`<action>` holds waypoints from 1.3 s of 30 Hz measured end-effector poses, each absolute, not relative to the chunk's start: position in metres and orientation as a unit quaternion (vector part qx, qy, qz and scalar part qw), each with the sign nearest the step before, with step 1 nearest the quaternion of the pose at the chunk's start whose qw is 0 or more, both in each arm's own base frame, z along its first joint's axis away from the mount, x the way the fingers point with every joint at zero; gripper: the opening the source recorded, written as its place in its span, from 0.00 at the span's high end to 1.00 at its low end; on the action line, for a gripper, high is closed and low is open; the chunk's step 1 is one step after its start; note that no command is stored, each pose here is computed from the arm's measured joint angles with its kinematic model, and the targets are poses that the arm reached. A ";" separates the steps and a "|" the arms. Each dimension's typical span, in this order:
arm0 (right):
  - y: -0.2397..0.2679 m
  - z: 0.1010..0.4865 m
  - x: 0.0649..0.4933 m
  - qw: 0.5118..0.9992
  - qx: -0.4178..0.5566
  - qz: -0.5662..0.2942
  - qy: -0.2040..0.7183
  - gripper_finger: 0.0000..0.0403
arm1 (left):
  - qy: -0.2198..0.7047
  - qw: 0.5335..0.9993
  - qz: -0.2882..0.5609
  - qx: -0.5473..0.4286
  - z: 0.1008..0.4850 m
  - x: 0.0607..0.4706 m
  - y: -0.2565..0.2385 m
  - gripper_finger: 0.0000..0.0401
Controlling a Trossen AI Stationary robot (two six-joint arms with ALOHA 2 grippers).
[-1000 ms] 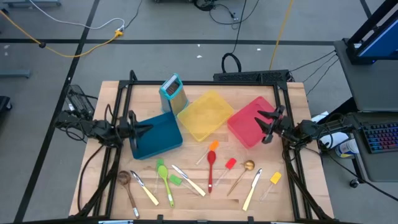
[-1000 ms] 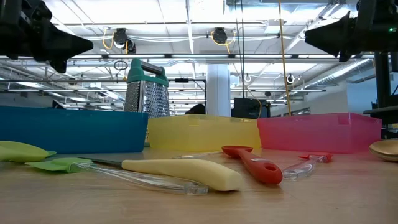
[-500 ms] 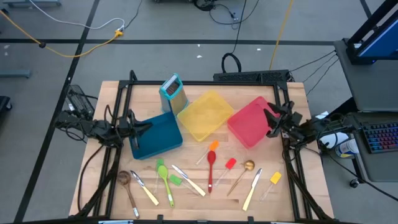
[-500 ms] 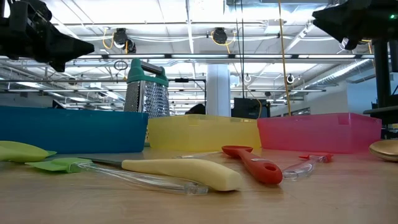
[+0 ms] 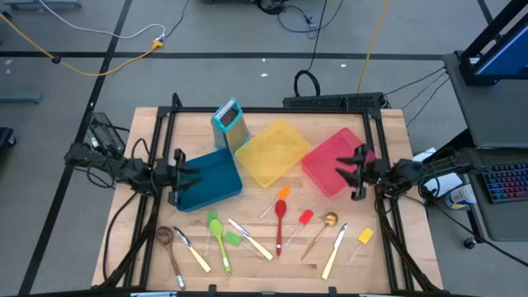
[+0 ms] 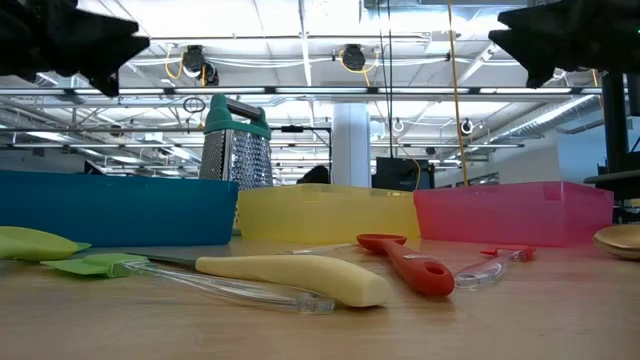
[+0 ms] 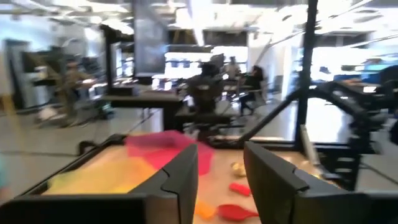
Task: Pick & Place Kitchen Items
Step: Put the green serving spoon into the blue bin
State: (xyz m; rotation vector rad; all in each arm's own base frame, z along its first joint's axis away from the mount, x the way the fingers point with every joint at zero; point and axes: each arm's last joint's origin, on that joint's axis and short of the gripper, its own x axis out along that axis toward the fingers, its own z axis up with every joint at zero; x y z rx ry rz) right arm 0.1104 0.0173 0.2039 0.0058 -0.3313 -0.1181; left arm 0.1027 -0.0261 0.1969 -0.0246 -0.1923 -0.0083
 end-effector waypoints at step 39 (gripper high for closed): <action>0.054 0.179 0.220 0.987 -0.109 0.104 -0.049 0.61 | 0.181 0.969 0.025 -0.166 0.290 0.257 -0.136 0.64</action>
